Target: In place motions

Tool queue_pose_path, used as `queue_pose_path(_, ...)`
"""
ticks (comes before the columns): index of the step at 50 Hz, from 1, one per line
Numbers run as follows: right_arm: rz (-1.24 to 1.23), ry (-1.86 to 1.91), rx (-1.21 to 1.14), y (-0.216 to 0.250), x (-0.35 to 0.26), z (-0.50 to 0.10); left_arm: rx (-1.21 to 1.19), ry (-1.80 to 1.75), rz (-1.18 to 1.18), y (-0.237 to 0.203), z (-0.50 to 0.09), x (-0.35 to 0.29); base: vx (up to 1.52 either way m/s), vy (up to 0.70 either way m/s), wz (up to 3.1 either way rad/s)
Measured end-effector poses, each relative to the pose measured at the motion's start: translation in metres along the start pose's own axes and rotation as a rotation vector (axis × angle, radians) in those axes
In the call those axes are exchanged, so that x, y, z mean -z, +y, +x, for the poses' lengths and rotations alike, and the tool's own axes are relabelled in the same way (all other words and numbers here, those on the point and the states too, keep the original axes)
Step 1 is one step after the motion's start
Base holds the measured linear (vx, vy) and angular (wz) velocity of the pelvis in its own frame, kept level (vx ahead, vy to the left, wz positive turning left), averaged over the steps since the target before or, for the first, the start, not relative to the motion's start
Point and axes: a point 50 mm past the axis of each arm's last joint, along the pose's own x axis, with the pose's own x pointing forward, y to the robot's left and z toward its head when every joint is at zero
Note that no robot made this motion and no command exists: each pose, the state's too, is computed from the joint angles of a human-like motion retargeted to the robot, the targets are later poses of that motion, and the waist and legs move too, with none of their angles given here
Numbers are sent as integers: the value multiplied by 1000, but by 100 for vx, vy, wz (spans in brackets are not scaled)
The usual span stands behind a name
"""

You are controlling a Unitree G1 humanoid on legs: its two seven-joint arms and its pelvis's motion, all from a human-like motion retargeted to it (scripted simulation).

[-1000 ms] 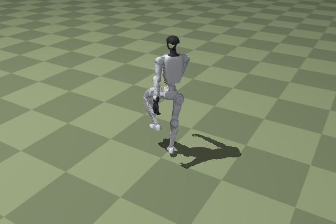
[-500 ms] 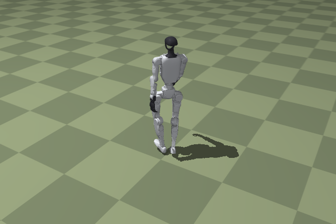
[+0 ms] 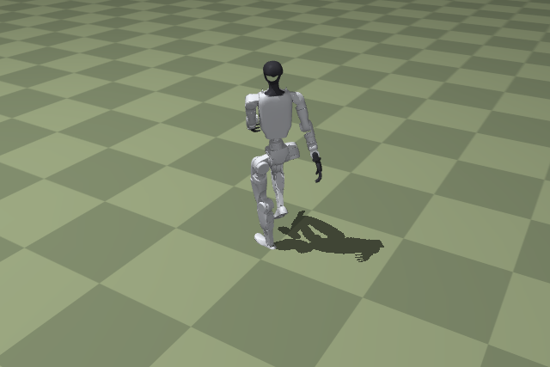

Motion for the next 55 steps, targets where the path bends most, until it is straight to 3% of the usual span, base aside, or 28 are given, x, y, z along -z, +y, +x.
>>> queue_pose_path(8, -35, -142, -72, 17, -52, -5, -85, 372, 65, 27, -51, 110, 1, -4, -56)
queue_pose_path(12, -92, -258, -98, 37, -91, -14, -184, 685, 36, 35, -119, 191, -5, 1, -53)
queue_pose_path(15, -152, -450, -132, 62, -149, -35, -374, 878, -117, 41, -186, 238, -19, -12, -111)
queue_pose_path(20, -363, -1028, -275, 117, -295, -155, -679, 969, -408, 60, -260, 266, -53, -16, -41)
queue_pose_path(23, -398, -1321, -291, 136, -341, -237, -696, 1129, -426, 62, -307, 278, -27, -8, -54)
queue_pose_path(29, -277, -1720, -328, 138, -369, -347, -777, 1355, -358, 70, -395, 284, 15, -17, -87)
queue_pose_path(35, -294, -1911, -318, 139, -370, -401, -877, 1318, -438, 74, -402, 283, 8, -6, 27)
queue_pose_path(40, -241, -1903, -298, 137, -369, -391, -814, 1207, -408, 89, -360, 276, 5, 13, 94)
queue_pose_path(44, -218, -1778, -323, 145, -363, -350, -726, 1115, -370, 92, -326, 271, 22, 9, 41)
queue_pose_path(51, -384, -1490, -283, 146, -323, -236, -743, 998, -372, 87, -288, 265, 38, 13, 12)
queue_pose_path(55, -538, -1215, -181, 116, -278, -152, -638, 830, -305, 83, -218, 239, 23, 12, 100)
